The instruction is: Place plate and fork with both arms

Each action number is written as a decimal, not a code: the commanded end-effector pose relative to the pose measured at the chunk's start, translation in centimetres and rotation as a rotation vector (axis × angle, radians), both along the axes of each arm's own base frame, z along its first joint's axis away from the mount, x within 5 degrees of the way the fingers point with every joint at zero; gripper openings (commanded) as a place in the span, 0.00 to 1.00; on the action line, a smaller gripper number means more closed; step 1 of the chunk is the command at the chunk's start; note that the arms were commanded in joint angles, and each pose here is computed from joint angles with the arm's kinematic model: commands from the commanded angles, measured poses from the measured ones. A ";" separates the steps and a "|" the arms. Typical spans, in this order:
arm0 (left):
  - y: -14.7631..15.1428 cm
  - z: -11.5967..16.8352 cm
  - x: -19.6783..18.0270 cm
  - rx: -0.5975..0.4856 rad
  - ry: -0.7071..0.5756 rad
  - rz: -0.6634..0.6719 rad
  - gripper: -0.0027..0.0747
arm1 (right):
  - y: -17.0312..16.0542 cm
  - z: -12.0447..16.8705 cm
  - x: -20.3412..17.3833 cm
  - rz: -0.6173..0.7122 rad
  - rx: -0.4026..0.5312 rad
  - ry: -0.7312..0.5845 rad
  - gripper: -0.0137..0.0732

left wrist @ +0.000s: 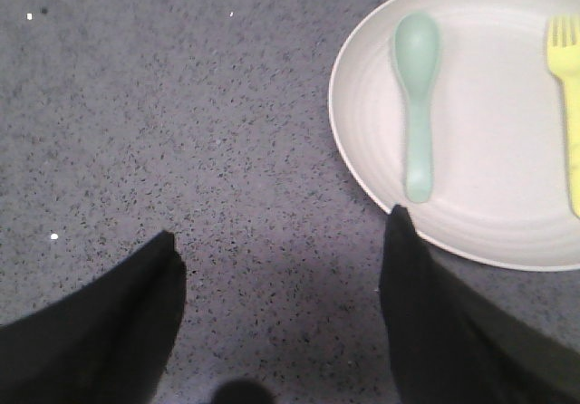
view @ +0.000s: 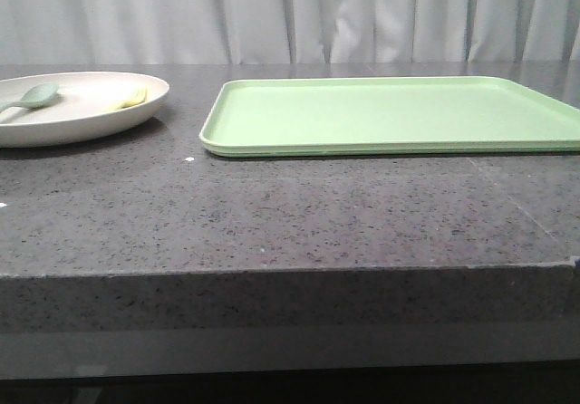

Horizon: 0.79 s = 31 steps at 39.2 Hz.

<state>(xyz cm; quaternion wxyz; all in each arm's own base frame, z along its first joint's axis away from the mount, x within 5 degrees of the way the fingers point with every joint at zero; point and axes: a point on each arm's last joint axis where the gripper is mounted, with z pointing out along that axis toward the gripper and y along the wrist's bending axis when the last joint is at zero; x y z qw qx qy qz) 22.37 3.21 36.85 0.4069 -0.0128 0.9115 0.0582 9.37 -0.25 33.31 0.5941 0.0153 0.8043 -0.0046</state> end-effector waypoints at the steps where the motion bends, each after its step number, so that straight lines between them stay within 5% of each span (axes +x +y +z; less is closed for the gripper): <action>1: 0.9 1.1 2.2 -0.028 -0.018 0.017 0.61 | -0.1 1.7 0.2 -0.001 -0.018 -0.095 0.84; 31: 4.4 -5.0 17.8 -0.395 0.276 -0.189 0.61 | -0.1 1.7 0.2 -0.002 -0.018 -0.094 0.84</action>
